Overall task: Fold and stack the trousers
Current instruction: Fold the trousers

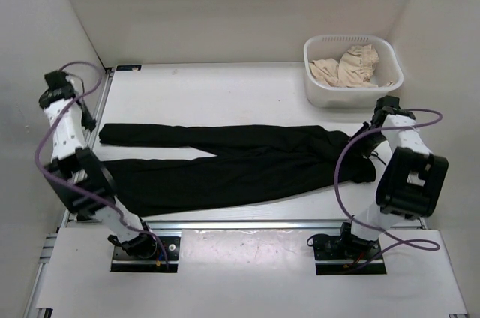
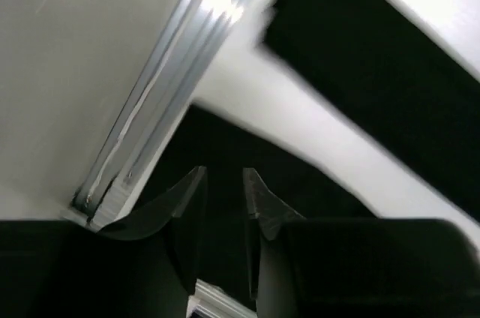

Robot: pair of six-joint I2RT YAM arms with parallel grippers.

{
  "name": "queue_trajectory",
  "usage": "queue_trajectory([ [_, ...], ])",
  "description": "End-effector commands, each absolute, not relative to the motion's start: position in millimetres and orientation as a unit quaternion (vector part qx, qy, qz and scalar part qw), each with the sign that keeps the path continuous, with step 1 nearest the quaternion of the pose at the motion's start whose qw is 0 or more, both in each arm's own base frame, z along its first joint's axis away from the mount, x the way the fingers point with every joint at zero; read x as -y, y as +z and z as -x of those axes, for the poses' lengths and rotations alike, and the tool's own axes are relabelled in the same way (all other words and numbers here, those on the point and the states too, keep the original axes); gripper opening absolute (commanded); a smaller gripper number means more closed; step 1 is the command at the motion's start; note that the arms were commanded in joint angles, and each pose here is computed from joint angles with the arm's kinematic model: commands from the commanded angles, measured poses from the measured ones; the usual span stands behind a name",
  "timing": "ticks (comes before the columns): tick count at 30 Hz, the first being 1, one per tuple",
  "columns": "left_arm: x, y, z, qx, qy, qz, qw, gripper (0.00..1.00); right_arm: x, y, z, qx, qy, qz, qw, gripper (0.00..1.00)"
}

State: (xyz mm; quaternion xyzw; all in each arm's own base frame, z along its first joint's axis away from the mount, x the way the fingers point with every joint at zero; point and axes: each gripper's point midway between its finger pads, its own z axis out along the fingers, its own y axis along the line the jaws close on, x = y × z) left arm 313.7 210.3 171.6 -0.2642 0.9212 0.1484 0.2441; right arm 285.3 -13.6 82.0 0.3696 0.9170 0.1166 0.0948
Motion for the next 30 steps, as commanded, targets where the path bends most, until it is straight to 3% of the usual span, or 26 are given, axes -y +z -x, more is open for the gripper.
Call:
queue_trajectory([
  [1,-195.9,185.7,-389.3,-0.922,0.100,0.217,0.305,0.40,12.0,83.8,-317.5,-0.914,0.151,-0.355,0.123,0.00],
  [3,-205.0,170.0,-417.2,-0.926,0.119,0.212,0.288,0.48,13.3,82.9,-319.3,-0.918,0.150,-0.345,0.124,0.00],
  [9,-210.1,92.9,-426.6,-0.948,0.153,0.204,0.191,0.61,23.5,90.4,-326.3,-0.926,0.128,-0.330,0.133,0.00],
  [18,-229.1,58.2,-450.9,-0.944,0.177,0.209,0.185,0.72,36.1,88.9,-329.4,-0.934,0.094,-0.325,0.118,0.00],
  [27,-239.6,68.0,-466.6,-0.936,0.179,0.216,0.213,0.84,57.2,97.3,-323.8,-0.940,0.069,-0.316,0.110,0.00],
  [30,-234.8,65.9,-477.1,-0.939,0.156,0.211,0.223,0.84,58.7,97.0,-328.1,-0.943,0.078,-0.307,0.102,0.00],
])
